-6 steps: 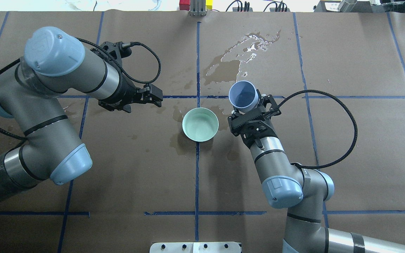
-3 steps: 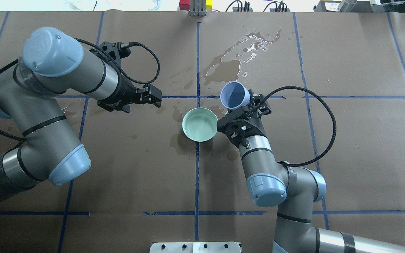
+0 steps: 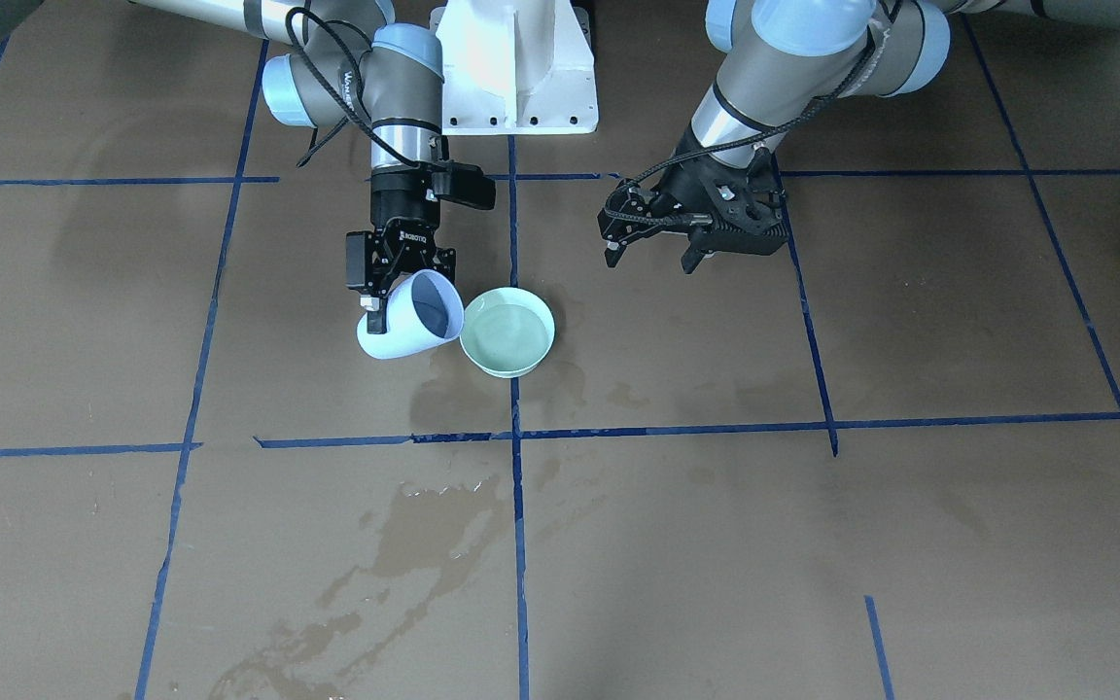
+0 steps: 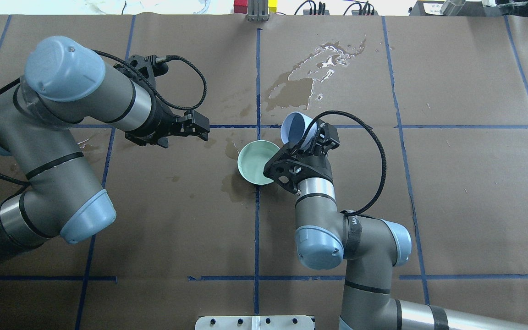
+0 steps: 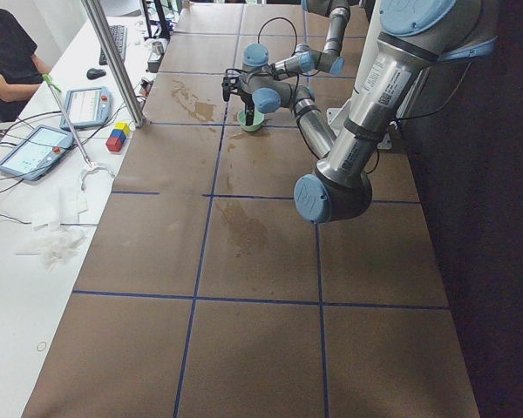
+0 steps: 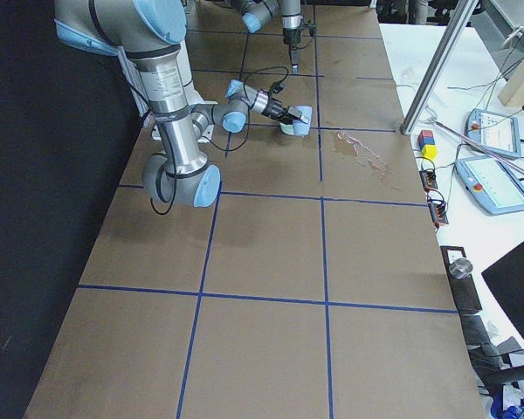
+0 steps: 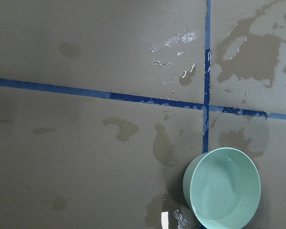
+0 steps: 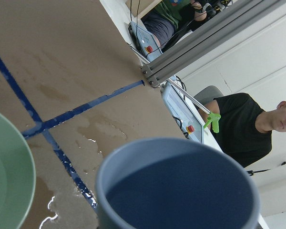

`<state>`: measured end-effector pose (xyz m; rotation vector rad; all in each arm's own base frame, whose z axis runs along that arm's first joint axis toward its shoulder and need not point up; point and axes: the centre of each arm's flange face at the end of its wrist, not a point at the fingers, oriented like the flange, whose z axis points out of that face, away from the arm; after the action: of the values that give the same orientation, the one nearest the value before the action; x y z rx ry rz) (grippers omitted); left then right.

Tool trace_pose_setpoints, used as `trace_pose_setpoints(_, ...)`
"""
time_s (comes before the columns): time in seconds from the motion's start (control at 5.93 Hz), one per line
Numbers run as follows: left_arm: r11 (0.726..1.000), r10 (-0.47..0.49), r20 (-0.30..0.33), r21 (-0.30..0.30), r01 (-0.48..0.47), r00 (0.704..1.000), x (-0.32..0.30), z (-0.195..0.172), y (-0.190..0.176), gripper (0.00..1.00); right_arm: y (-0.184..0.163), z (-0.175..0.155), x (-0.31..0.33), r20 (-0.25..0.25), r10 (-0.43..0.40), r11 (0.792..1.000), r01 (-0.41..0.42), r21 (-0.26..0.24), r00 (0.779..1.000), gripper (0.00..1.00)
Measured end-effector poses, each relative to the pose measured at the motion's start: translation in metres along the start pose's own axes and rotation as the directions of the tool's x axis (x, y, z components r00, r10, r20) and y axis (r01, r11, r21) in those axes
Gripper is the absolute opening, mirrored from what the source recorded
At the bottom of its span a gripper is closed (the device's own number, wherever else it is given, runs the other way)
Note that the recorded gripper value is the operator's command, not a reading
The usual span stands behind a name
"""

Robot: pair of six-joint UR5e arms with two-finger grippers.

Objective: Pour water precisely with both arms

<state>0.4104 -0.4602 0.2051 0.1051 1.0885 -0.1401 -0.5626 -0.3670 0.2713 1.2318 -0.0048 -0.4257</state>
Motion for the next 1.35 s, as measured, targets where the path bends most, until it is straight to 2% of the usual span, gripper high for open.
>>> trace_pose_setpoints(0.51,1.000,-0.001,0.003,-0.001,0.001,1.000,-0.001,0.001,0.000,1.00,0.002,-0.019,-0.024,0.002,-0.176,0.984,0.176,0.014,0.984,0.03)
trace_pose_setpoints(1.01,1.000,-0.002,0.003,-0.001,0.002,1.000,-0.001,0.001,0.000,1.00,0.002,-0.022,-0.029,-0.010,-0.348,0.937,0.348,0.016,0.938,0.03)
trace_pose_setpoints(1.35,1.000,-0.001,0.002,-0.001,0.001,1.000,-0.001,0.001,0.000,1.00,0.002,-0.022,-0.030,-0.015,-0.419,0.908,0.419,0.013,0.908,0.03)
